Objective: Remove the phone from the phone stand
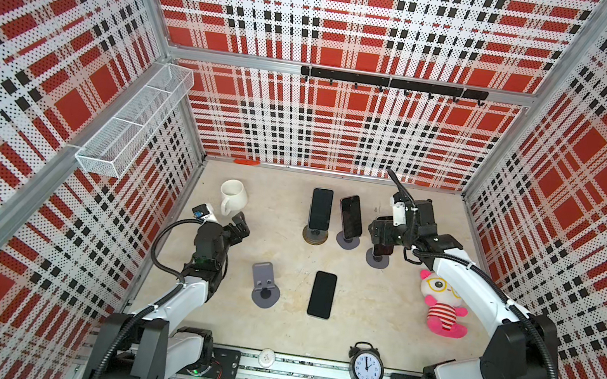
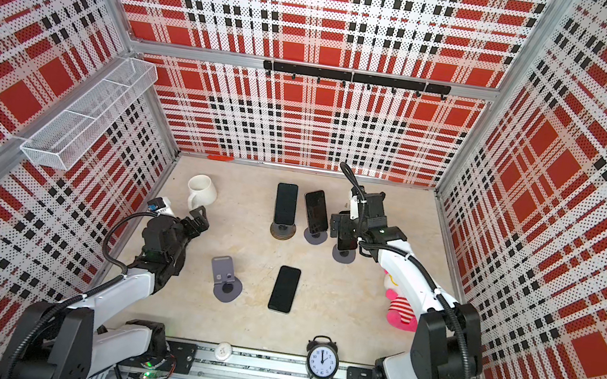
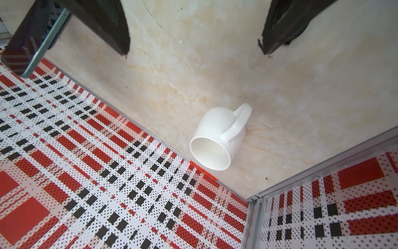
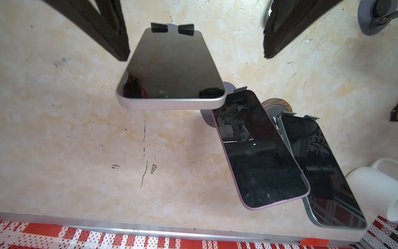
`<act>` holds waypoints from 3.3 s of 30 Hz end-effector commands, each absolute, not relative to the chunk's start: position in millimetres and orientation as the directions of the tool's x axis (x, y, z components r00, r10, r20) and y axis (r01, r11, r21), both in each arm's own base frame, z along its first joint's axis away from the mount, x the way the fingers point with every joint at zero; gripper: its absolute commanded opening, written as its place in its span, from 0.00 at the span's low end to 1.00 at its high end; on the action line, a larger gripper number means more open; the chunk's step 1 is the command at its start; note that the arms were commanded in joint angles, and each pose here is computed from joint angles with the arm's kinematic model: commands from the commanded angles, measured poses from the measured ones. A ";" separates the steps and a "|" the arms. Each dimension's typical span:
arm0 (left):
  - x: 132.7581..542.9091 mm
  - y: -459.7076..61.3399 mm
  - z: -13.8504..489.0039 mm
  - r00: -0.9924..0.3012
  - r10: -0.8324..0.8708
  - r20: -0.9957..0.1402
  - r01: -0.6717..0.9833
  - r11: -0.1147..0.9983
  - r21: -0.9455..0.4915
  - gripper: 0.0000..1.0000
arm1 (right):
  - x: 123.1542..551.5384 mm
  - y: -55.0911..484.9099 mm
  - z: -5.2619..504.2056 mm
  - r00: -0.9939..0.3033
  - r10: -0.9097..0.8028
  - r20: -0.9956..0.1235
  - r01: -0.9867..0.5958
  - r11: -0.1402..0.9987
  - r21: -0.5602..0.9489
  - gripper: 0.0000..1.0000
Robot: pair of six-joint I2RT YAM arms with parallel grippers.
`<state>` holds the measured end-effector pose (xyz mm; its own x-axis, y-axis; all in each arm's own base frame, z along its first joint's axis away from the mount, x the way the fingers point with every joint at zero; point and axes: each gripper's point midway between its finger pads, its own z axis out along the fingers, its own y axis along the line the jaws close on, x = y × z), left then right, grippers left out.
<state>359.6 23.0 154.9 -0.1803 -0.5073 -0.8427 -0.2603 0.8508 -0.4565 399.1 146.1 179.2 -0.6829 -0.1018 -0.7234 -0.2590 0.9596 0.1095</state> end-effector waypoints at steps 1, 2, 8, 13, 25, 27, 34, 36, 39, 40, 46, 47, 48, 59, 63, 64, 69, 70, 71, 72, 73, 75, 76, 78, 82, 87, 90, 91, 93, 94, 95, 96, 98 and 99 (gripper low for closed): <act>366.3 29.8 162.7 -0.158 -0.465 -0.871 -0.263 0.870 -0.416 0.98 | 406.2 140.4 182.3 -0.669 -0.107 -0.735 -0.233 0.970 0.071 1.00; 366.1 29.6 159.5 -0.165 -0.464 -0.870 -0.266 0.871 -0.414 0.98 | 405.9 140.0 180.7 -0.673 -0.109 -0.732 -0.231 0.971 0.068 1.00; 364.1 34.2 156.6 -0.148 -0.463 -0.874 -0.287 0.866 -0.410 0.98 | 410.6 141.8 177.9 -0.672 -0.102 -0.733 -0.228 0.971 0.074 1.00; 363.0 34.0 153.7 -0.154 -0.463 -0.873 -0.289 0.866 -0.409 0.98 | 419.8 136.9 181.7 -0.657 -0.094 -0.748 -0.196 0.979 0.049 1.00; 358.5 36.4 155.6 -0.141 -0.465 -0.874 -0.292 0.863 -0.412 0.98 | 431.0 149.4 178.7 -0.647 -0.057 -0.761 -0.211 0.972 0.107 1.00; 358.1 37.2 154.6 -0.141 -0.466 -0.873 -0.296 0.861 -0.412 0.98 | 432.8 149.2 176.2 -0.647 -0.058 -0.760 -0.209 0.973 0.103 1.00; 360.6 33.6 152.9 -0.157 -0.467 -0.870 -0.280 0.866 -0.415 0.98 | 434.2 149.6 162.9 -0.667 -0.066 -0.743 -0.205 0.974 0.098 0.98; 359.9 33.6 153.4 -0.155 -0.467 -0.870 -0.279 0.866 -0.415 0.98 | 434.1 148.5 162.2 -0.665 -0.068 -0.744 -0.203 0.975 0.092 0.97; 359.6 34.1 153.4 -0.154 -0.466 -0.871 -0.281 0.866 -0.414 0.98 | 433.1 147.9 158.4 -0.664 -0.073 -0.744 -0.205 0.975 0.087 0.96; 359.9 34.4 154.0 -0.153 -0.466 -0.872 -0.281 0.866 -0.414 0.98 | 432.8 147.6 156.4 -0.667 -0.076 -0.741 -0.206 0.975 0.085 0.96; 361.6 34.2 152.6 -0.160 -0.467 -0.870 -0.280 0.866 -0.414 0.98 | 434.0 151.2 150.5 -0.680 -0.093 -0.727 -0.225 0.971 0.086 0.94; 361.8 33.8 152.9 -0.160 -0.467 -0.870 -0.278 0.867 -0.414 0.98 | 434.2 151.5 152.3 -0.677 -0.093 -0.730 -0.225 0.971 0.086 0.93; 362.1 33.7 152.0 -0.163 -0.467 -0.869 -0.279 0.867 -0.414 0.98 | 434.2 151.4 152.6 -0.677 -0.092 -0.730 -0.225 0.971 0.086 0.93; 361.8 36.1 151.3 -0.159 -0.473 -0.866 -0.292 0.861 -0.417 0.98 | 433.0 148.6 143.8 -0.696 -0.112 -0.709 -0.222 0.973 0.064 0.85; 361.6 37.4 150.8 -0.157 -0.475 -0.866 -0.298 0.859 -0.417 0.98 | 431.9 148.5 145.3 -0.696 -0.105 -0.711 -0.219 0.973 0.070 0.82; 361.6 37.4 150.7 -0.158 -0.475 -0.866 -0.298 0.859 -0.417 0.98 | 431.5 148.5 145.9 -0.695 -0.105 -0.712 -0.219 0.973 0.071 0.81; 362.5 37.6 149.9 -0.162 -0.475 -0.865 -0.301 0.859 -0.415 0.98 | 429.6 147.3 147.7 -0.693 -0.101 -0.714 -0.215 0.974 0.071 0.79; 362.8 38.0 150.2 -0.161 -0.475 -0.865 -0.301 0.858 -0.415 0.98 | 429.5 146.8 148.1 -0.691 -0.101 -0.716 -0.214 0.974 0.070 0.78; 363.0 37.8 149.6 -0.163 -0.476 -0.864 -0.301 0.858 -0.415 0.98 | 429.1 146.5 149.1 -0.689 -0.100 -0.717 -0.213 0.975 0.069 0.77; 363.1 38.1 149.5 -0.163 -0.476 -0.864 -0.303 0.858 -0.415 0.98 | 429.2 146.0 150.1 -0.687 -0.100 -0.719 -0.211 0.975 0.067 0.76; 363.1 38.1 149.3 -0.163 -0.475 -0.864 -0.304 0.858 -0.415 0.98 | 429.1 145.4 150.5 -0.688 -0.098 -0.719 -0.209 0.976 0.067 0.76; 363.0 37.9 149.4 -0.163 -0.477 -0.864 -0.303 0.857 -0.416 0.98 | 428.9 145.4 151.8 -0.687 -0.101 -0.720 -0.211 0.975 0.064 0.77; 363.0 37.7 149.8 -0.162 -0.477 -0.864 -0.302 0.857 -0.417 0.98 | 428.8 145.2 152.2 -0.687 -0.102 -0.719 -0.211 0.975 0.063 0.77; 362.7 38.0 149.2 -0.164 -0.476 -0.864 -0.303 0.858 -0.415 0.98 | 428.4 144.4 153.6 -0.686 -0.103 -0.720 -0.211 0.976 0.061 0.77; 362.9 38.0 149.8 -0.162 -0.476 -0.864 -0.303 0.858 -0.416 0.98 | 427.0 142.1 157.4 -0.681 -0.105 -0.725 -0.205 0.977 0.051 0.77; 362.9 38.3 150.1 -0.161 -0.476 -0.864 -0.303 0.858 -0.416 0.98 | 423.8 138.1 164.1 -0.680 -0.114 -0.724 -0.201 0.979 0.035 0.78; 363.1 37.8 149.4 -0.164 -0.475 -0.864 -0.302 0.859 -0.414 0.98 | 420.9 135.2 170.7 -0.674 -0.121 -0.729 -0.200 0.979 0.022 0.78; 363.0 37.8 149.2 -0.165 -0.475 -0.864 -0.302 0.859 -0.414 0.98 | 420.7 133.3 171.4 -0.671 -0.125 -0.731 -0.197 0.980 0.013 0.78; 363.1 37.7 149.4 -0.164 -0.475 -0.864 -0.302 0.859 -0.415 0.98 | 420.0 130.3 172.2 -0.668 -0.136 -0.732 -0.192 0.981 -0.007 0.78; 363.0 38.1 149.4 -0.164 -0.476 -0.864 -0.302 0.858 -0.415 0.98 | 420.1 128.5 171.8 -0.669 -0.140 -0.730 -0.187 0.982 -0.017 0.78; 363.1 38.0 149.0 -0.165 -0.475 -0.864 -0.303 0.858 -0.414 0.98 | 420.6 127.3 171.1 -0.671 -0.143 -0.727 -0.185 0.983 -0.023 0.78; 362.8 38.2 148.8 -0.165 -0.476 -0.864 -0.304 0.858 -0.414 0.98 | 420.5 126.4 170.6 -0.674 -0.145 -0.724 -0.184 0.983 -0.026 0.78; 363.1 38.0 149.4 -0.164 -0.475 -0.864 -0.302 0.858 -0.415 0.98 | 421.2 127.0 171.3 -0.671 -0.144 -0.727 -0.185 0.982 -0.025 0.78; 362.9 38.3 150.2 -0.162 -0.476 -0.865 -0.302 0.858 -0.416 0.98 | 421.2 127.6 170.8 -0.671 -0.145 -0.727 -0.187 0.982 -0.024 0.78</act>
<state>361.0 32.9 144.8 -0.1826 -0.4845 -0.8555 -0.2965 0.8568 -0.4219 421.3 131.1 156.8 -0.6931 -0.1310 -0.7088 -0.1866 0.9824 0.0009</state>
